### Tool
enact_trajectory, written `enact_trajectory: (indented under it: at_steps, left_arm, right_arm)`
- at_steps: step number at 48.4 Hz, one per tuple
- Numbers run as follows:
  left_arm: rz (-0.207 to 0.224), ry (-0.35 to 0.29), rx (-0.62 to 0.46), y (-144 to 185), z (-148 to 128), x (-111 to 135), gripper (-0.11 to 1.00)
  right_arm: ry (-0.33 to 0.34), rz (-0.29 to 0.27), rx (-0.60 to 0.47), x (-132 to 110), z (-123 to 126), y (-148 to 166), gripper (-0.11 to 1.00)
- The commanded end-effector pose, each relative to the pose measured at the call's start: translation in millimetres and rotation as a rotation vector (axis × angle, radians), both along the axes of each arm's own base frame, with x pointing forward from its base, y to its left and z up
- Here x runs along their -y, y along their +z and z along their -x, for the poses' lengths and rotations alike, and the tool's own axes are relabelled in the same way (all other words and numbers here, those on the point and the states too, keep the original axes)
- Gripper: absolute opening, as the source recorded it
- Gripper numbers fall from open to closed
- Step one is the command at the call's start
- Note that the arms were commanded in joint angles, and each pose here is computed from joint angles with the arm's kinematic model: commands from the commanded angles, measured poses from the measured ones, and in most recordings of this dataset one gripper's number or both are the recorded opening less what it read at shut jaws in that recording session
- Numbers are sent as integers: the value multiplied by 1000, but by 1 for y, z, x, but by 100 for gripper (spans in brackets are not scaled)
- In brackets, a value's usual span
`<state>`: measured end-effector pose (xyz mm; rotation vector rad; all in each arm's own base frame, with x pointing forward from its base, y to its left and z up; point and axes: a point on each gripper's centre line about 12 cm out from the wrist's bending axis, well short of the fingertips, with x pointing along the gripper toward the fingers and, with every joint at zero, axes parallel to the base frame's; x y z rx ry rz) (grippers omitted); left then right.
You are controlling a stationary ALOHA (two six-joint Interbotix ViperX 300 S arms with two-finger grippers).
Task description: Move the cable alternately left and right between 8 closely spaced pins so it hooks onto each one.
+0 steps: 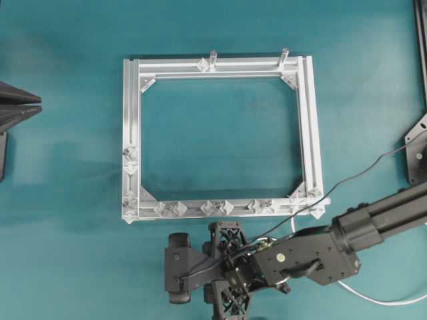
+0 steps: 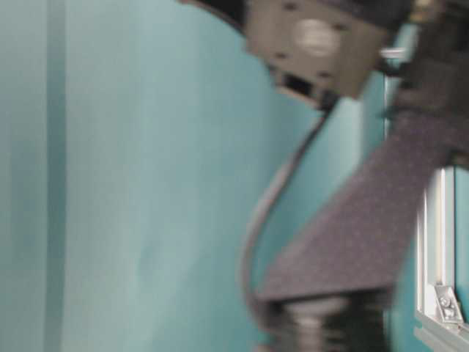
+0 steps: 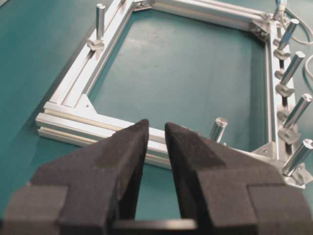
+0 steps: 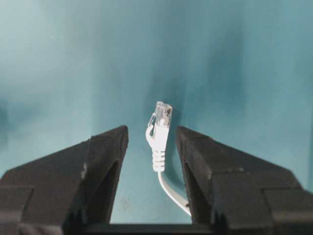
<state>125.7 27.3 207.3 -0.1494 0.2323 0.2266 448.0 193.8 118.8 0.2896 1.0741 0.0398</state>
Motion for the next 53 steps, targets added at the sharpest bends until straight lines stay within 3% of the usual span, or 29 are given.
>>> enact_trajectory:
  at_steps: [1, 11, 20, 40, 53]
  left_arm:
    - [1, 4, 8, 4, -1, -1, 27]
    - [1, 4, 10, 4, -1, -1, 27]
    - [1, 4, 8, 4, -1, -1, 27]
    - [1, 4, 8, 4, -1, -1, 27]
    - [0, 4, 8, 4, -1, -1, 27]
  right_arm:
    - [3, -20, 38, -5, -5, 13, 49]
    - [4, -13, 26, -5, -6, 5, 45]
    - [10, -8, 28, -6, -6, 5, 13]
    - [0, -10, 30, -3, 0, 25, 13]
    - [-81, -8, -10, 11, 15, 30, 13]
